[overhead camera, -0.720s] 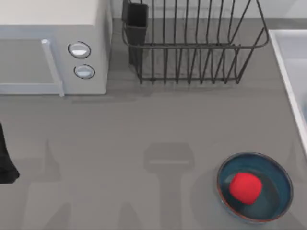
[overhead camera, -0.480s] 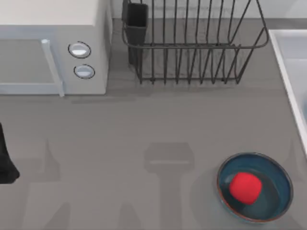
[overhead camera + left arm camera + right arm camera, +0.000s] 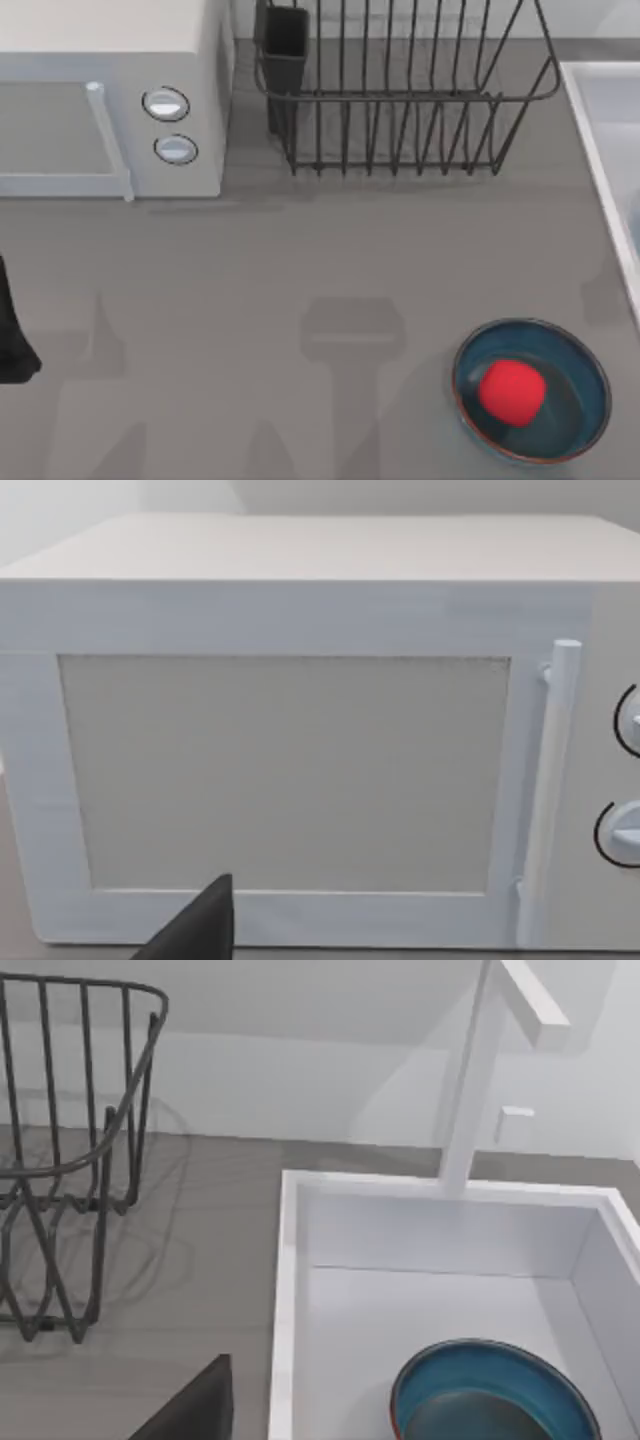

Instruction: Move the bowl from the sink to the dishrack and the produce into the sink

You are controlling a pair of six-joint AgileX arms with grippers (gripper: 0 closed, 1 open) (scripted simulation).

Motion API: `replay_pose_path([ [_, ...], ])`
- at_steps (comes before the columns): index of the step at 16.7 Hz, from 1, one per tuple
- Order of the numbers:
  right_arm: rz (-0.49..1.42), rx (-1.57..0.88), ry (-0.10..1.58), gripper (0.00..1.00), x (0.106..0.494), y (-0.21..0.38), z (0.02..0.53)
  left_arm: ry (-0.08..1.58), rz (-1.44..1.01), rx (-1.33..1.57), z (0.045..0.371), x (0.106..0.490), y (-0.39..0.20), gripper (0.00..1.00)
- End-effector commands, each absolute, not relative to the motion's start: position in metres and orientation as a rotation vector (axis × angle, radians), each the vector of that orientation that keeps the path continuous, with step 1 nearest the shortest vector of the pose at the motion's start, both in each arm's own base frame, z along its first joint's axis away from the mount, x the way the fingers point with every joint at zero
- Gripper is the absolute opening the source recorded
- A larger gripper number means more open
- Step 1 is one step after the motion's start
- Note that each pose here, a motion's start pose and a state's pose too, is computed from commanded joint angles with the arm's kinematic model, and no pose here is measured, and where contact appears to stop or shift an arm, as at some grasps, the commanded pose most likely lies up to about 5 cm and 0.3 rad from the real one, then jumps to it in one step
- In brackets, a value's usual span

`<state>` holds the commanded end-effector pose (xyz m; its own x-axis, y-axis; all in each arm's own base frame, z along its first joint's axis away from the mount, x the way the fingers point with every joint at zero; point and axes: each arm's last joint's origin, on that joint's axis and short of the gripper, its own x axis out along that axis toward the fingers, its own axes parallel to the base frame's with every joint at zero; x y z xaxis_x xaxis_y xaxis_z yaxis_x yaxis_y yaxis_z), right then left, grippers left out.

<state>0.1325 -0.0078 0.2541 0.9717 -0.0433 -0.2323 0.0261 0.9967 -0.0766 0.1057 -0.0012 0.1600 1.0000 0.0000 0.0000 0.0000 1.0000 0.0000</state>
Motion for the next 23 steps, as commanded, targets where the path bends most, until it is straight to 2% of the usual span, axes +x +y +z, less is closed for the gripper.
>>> replay_pose_path([
  [3, -0.061, -0.102, 0.387, 1.00, 0.169, -0.016, 0.294, 0.000, 0.000, 0.000, 0.160, 0.106, -0.001, 1.00],
  [6, -0.083, -0.121, 0.563, 1.00, 0.223, -0.032, 0.323, 0.000, 0.000, 0.000, 0.160, 0.106, -0.001, 1.00],
  [10, -0.094, -0.126, 0.814, 1.00, 0.310, -0.065, 0.328, 0.000, 0.000, 0.000, 0.160, 0.106, -0.001, 1.00],
  [14, -0.081, -0.103, 1.057, 1.00, 0.391, -0.107, 0.292, 0.000, 0.000, 0.000, 0.160, 0.106, -0.001, 1.00],
  [17, -0.059, -0.073, 1.217, 1.00, 0.434, -0.137, 0.247, 0.000, 0.000, 0.000, 0.160, 0.106, -0.001, 1.00],
  [23, -0.017, -0.007, 1.434, 1.00, 0.471, -0.178, 0.164, 0.000, 0.000, 0.000, 0.160, 0.106, -0.001, 1.00],
])
